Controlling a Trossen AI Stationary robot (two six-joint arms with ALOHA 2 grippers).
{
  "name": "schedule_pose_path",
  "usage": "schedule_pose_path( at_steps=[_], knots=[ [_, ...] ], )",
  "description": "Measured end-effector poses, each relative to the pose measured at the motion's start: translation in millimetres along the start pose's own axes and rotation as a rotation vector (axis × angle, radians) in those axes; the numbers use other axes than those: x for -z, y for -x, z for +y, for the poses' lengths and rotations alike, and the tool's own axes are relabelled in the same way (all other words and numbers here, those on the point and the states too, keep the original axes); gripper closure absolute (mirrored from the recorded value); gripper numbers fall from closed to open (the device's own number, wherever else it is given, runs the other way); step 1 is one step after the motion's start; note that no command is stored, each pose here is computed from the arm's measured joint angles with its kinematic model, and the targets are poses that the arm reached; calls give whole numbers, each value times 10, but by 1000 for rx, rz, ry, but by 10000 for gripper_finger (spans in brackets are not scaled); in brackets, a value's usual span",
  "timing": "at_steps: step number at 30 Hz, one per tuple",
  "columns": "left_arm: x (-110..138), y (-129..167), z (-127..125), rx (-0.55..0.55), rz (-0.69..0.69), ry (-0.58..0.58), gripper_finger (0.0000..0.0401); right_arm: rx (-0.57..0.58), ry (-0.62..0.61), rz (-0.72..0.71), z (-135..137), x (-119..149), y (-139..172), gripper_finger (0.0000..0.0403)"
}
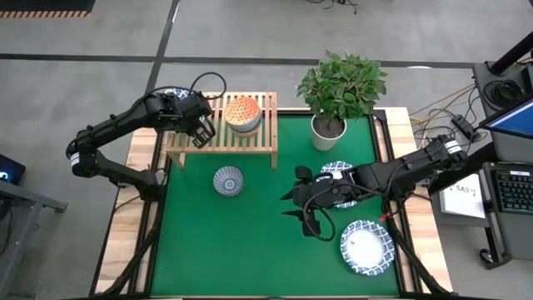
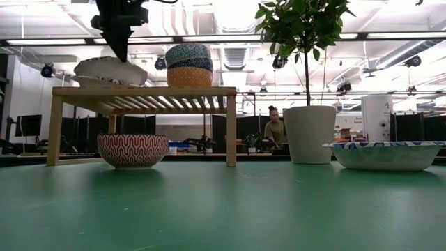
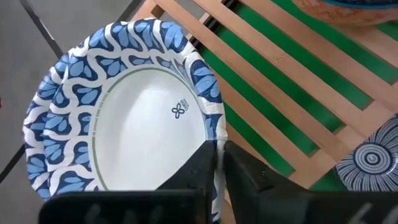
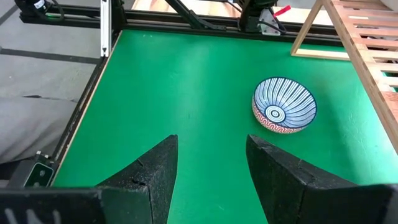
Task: Place and stack bowls onto a shelf
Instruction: Stack the center white bowl on top of the other white bowl on the shelf
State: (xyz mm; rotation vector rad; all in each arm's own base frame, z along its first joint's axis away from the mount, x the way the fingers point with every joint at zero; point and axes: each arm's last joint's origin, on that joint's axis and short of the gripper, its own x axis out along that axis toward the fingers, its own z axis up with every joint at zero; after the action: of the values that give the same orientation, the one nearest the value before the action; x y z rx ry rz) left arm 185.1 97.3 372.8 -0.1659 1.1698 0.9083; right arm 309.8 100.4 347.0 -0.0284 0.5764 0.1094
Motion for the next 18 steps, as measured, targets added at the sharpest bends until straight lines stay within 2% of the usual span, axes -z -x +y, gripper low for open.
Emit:
schedule_pose_path(
  at_steps=[4, 8, 10, 13, 18],
  knots=[
    [0, -1, 2, -7, -2, 0, 380, 0, 0, 1, 0, 1, 0, 223],
    [3, -2, 28, -98, -14, -6, 379, 1, 1, 3, -1, 3, 0, 223],
    [18, -3, 35, -108, 0, -29, 384, 1, 1, 7, -1, 7, 0, 223],
    [20, -3, 34, -105, 4, -50, 397, 2, -8, 8, -1, 8, 0, 223],
    [28, -9, 10, -32, 23, -82, 400, 2, -9, 8, -1, 8, 0, 223]
  ],
)
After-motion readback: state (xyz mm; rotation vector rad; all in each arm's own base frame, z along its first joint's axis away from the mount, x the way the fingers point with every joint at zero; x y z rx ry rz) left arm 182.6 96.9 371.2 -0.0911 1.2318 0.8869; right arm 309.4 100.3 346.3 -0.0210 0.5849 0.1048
